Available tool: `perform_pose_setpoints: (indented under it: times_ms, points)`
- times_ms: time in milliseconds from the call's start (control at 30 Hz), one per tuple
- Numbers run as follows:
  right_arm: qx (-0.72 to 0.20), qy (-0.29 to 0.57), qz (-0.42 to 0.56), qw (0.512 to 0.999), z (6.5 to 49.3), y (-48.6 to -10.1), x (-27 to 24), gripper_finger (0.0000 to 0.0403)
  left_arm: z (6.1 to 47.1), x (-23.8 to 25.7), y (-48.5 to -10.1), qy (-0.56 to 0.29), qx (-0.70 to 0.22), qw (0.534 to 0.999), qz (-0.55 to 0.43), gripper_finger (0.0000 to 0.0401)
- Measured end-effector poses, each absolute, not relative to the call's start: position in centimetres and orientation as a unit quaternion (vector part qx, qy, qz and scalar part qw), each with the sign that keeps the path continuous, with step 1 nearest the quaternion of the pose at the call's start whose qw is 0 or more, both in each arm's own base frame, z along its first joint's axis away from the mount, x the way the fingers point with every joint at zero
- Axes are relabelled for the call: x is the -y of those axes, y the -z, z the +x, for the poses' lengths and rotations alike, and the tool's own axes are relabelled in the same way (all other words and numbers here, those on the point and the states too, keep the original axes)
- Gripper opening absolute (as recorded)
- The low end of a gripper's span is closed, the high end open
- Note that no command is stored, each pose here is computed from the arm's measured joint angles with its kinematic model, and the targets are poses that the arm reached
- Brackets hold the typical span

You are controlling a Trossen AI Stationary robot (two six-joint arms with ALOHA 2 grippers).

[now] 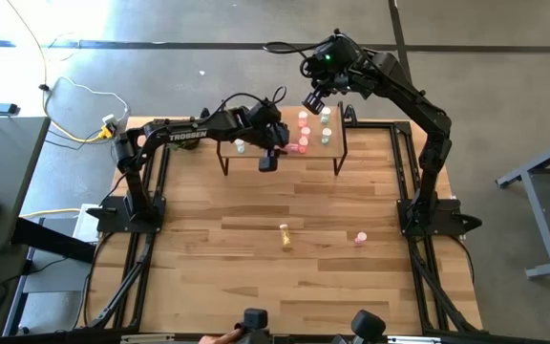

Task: Pick and place medicine bottles onto shelf by color
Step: Adjust the pink pill bottles on the shelf

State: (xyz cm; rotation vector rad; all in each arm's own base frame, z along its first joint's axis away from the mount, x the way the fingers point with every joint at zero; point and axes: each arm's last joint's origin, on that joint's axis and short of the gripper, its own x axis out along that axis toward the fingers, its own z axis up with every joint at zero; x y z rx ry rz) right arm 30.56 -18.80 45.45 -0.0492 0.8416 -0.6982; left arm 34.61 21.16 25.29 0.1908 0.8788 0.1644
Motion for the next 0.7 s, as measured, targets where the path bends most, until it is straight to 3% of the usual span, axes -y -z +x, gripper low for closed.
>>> perform_pose_setpoints:
  times_ms: [233, 700]
  points:
    - [-0.4, 0.332, -0.023, 0.854, 30.6, -45.5, 18.8, 0.0, 34.5, -21.1, -25.2, -0.078, -0.43, 0.895, 0.092, 0.0095]
    - [-0.407, 0.304, -0.014, 0.861, 30.8, -45.3, 18.1, 0.0, 32.7, -19.1, -27.8, -0.089, -0.461, 0.877, 0.1, 0.0098]
